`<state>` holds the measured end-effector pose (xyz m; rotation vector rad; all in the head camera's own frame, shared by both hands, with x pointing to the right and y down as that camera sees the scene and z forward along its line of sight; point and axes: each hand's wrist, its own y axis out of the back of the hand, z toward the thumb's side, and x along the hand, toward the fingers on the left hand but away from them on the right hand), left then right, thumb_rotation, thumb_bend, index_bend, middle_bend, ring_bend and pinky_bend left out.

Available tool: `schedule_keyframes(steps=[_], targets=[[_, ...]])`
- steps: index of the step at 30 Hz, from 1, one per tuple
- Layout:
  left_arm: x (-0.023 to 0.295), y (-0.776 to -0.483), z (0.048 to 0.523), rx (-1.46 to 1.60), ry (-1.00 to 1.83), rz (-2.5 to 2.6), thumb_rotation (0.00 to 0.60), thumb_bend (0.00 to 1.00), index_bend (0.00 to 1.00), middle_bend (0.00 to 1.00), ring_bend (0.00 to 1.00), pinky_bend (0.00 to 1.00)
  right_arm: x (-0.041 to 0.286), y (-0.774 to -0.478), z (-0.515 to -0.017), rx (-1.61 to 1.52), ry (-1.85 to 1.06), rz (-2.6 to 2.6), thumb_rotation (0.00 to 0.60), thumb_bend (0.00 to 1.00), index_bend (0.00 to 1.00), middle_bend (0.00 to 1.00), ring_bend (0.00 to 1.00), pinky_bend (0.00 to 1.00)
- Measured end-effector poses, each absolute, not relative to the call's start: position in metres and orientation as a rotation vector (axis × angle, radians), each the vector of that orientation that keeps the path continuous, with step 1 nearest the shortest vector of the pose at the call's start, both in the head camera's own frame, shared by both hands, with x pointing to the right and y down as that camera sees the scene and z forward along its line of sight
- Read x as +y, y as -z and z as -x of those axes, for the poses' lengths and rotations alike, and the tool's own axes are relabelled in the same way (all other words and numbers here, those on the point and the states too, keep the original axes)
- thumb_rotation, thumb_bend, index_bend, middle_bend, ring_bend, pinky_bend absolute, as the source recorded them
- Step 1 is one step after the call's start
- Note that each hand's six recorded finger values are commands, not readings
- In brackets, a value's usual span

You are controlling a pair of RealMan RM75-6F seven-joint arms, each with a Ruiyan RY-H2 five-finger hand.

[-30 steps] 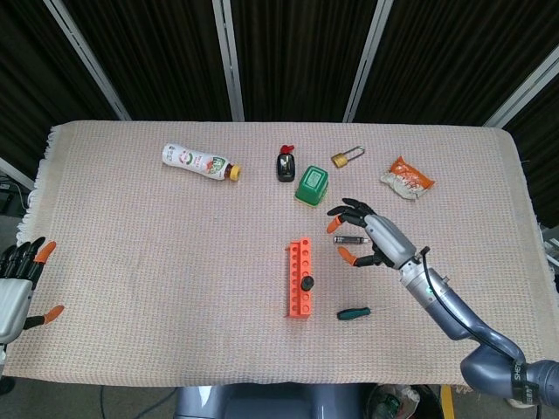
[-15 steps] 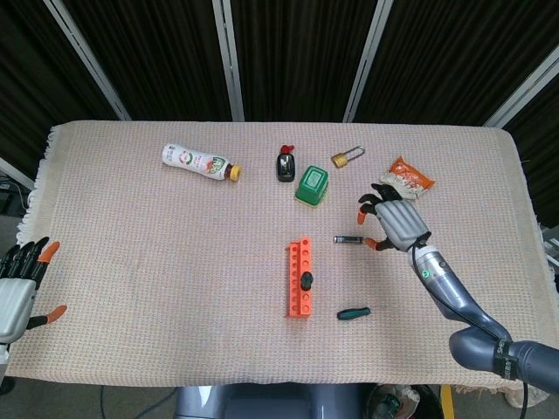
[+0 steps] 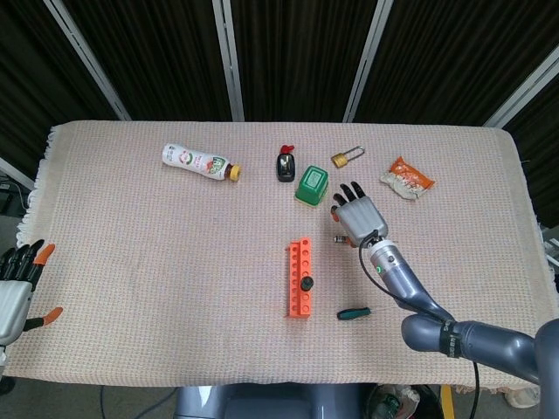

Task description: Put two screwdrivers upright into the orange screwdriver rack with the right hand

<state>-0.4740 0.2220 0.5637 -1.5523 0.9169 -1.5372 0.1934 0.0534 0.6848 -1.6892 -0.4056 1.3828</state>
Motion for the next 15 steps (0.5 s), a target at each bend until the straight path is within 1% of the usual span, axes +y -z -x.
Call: schedule_keyframes(steps=[7,15], targets=[[0.224,-0.566,0.477,0.920,1.550,1.557,0.600,0.09,0.04,0.00,0.00,0.00,0.056,-0.705,-0.177,-0.309,-1.428,1.652,0.600,0.20,0.42,0.16,0.00,0.00],[0.226,-0.567,0.481,0.922,1.563,1.552,0.600,0.09,0.04,0.00,0.00,0.00,0.055,-0.720,-0.180,-0.262,-1.497,1.662,0.600,0.21,0.42,0.16,0.00,0.00]])
